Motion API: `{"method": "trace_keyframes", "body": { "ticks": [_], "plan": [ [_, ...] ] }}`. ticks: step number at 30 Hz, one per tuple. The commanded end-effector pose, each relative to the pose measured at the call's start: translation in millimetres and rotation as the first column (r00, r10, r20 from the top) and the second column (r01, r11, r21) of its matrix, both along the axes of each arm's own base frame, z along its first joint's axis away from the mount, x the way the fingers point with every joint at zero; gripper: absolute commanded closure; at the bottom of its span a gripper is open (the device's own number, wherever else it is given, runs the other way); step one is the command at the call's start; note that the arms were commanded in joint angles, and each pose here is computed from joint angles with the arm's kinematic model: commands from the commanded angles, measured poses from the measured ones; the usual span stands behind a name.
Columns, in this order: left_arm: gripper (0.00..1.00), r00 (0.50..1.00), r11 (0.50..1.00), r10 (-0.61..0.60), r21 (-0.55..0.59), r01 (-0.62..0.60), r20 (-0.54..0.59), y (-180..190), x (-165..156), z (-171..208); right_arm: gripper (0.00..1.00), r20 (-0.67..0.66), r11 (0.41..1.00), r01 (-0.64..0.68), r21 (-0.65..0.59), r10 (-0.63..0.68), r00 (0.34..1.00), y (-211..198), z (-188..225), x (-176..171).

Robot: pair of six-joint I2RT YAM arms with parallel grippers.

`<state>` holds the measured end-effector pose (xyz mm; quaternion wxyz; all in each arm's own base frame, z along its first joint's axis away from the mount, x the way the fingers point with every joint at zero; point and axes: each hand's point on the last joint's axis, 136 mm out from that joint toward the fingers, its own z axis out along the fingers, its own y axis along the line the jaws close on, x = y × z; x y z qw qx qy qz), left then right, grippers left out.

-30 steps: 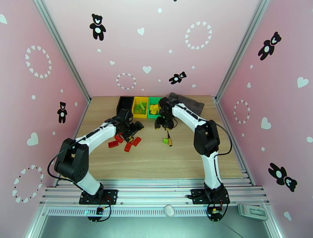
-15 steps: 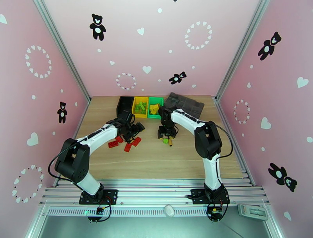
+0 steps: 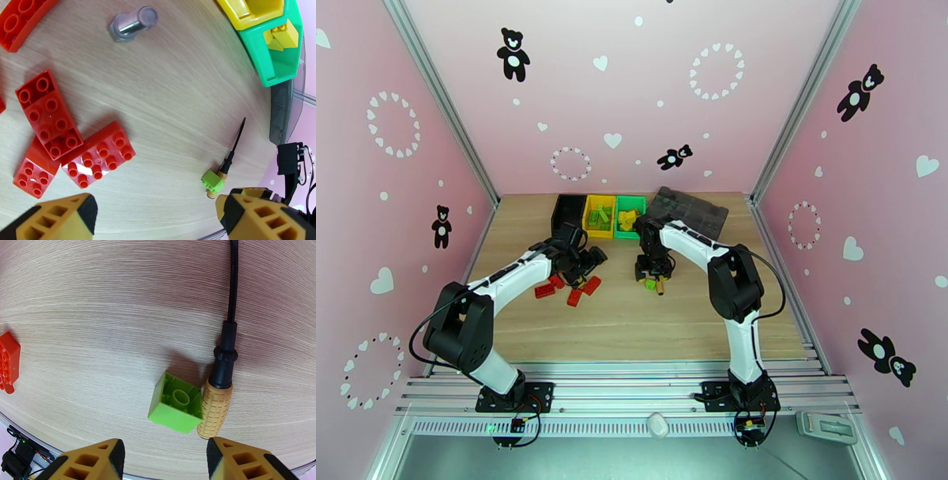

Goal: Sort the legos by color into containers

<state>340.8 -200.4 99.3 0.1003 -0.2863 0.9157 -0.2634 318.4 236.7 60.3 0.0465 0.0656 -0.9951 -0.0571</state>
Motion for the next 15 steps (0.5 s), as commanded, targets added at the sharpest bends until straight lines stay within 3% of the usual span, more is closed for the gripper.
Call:
{"method": "trace_keyframes", "body": {
  "ticks": [1,15],
  "plan": [
    [0.1,1.0,1.0,0.007,-0.002,-0.007,0.017,-0.9,0.1,5.7,0.41,-0.041,0.999,-0.003,-0.036,0.002,0.999,-1.4,-11.7,-7.3],
    [0.1,1.0,1.0,-0.002,-0.005,0.002,0.01,-3.5,1.8,3.2,0.44,-0.051,0.998,-0.006,-0.058,0.003,0.999,0.5,-23.1,-6.2]
  ]
}}
